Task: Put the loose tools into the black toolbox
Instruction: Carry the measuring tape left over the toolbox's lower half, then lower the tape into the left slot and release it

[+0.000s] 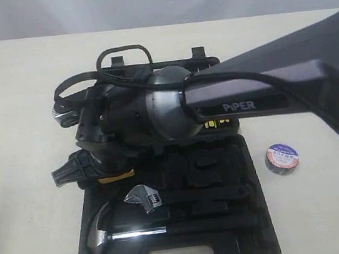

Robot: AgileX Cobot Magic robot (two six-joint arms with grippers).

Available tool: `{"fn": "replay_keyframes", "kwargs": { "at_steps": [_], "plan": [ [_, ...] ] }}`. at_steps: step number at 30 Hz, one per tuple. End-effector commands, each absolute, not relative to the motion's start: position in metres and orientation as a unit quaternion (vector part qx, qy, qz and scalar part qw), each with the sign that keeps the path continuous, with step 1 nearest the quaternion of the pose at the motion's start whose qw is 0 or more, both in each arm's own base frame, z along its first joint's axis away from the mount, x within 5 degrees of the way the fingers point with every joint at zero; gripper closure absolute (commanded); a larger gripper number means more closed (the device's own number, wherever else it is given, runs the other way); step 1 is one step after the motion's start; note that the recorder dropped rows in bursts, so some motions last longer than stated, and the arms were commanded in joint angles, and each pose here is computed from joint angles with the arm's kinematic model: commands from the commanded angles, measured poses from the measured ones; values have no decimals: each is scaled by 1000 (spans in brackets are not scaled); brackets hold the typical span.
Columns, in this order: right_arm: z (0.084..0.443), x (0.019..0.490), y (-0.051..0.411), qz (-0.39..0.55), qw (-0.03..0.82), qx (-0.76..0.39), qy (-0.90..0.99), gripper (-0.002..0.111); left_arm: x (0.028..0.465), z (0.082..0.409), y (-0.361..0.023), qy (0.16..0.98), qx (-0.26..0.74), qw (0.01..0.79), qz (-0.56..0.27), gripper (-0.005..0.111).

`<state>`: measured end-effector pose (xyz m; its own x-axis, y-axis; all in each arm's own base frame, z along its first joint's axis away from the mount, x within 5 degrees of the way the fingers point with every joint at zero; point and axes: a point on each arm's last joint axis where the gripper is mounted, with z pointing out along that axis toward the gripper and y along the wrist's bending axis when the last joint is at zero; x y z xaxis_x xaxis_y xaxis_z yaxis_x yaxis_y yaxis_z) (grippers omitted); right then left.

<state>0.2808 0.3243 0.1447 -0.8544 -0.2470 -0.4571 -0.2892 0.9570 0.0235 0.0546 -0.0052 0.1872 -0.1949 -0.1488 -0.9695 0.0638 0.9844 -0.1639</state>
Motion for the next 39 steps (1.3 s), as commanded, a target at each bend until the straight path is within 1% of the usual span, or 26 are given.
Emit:
{"fn": "replay_keyframes", "kwargs": {
  "at_steps": [1, 5, 13, 16, 20, 23, 24, 25, 26, 27, 29, 30, 31, 35, 39],
  "plan": [
    [141, 279, 325, 47, 219, -129, 966, 37, 55, 189, -6, 769, -28, 632, -89, 107],
    [141, 278, 324, 45, 214, -123, 968, 29, 55, 189, -6, 769, -28, 632, -89, 107],
    [146, 279, 325, 45, 216, -121, 968, 29, 55, 189, -6, 769, -28, 632, -89, 107],
    [161, 281, 326, 45, 226, -122, 965, 29, 55, 189, -6, 769, -28, 632, -89, 107],
    [186, 278, 326, 42, 239, -156, 957, 29, 55, 189, -6, 769, -28, 632, -89, 107],
    [199, 276, 321, 31, 241, -170, 955, 30, 55, 189, -6, 769, -28, 632, -89, 107],
    [200, 275, 319, 22, 238, -175, 955, 33, 55, 189, -6, 769, -28, 632, -89, 107],
    [201, 274, 317, 16, 233, -180, 955, 38, 55, 189, -6, 769, -28, 632, -89, 107],
    [201, 273, 315, 3, 227, -192, 955, 47, 55, 189, -6, 769, -28, 632, -89, 107],
    [200, 272, 314, -9, 218, -208, 953, 59, 55, 189, -6, 769, -28, 632, -89, 107],
    [197, 269, 312, -22, 200, -241, 949, 86, 55, 189, -6, 769, -28, 632, -89, 107],
    [195, 267, 312, -21, 191, -256, 947, 103, 55, 189, -6, 769, -28, 632, -89, 107],
    [192, 265, 312, -15, 184, -265, 947, 107, 55, 189, -6, 769, -28, 632, -89, 107],
    [183, 261, 316, 21, 185, -292, 938, 109, 55, 189, -6, 769, -28, 632, -89, 107],
    [163, 261, 319, 41, 199, -304, 931, 109, 55, 189, -6, 769, -28, 632, -89, 107]
  ]
}}
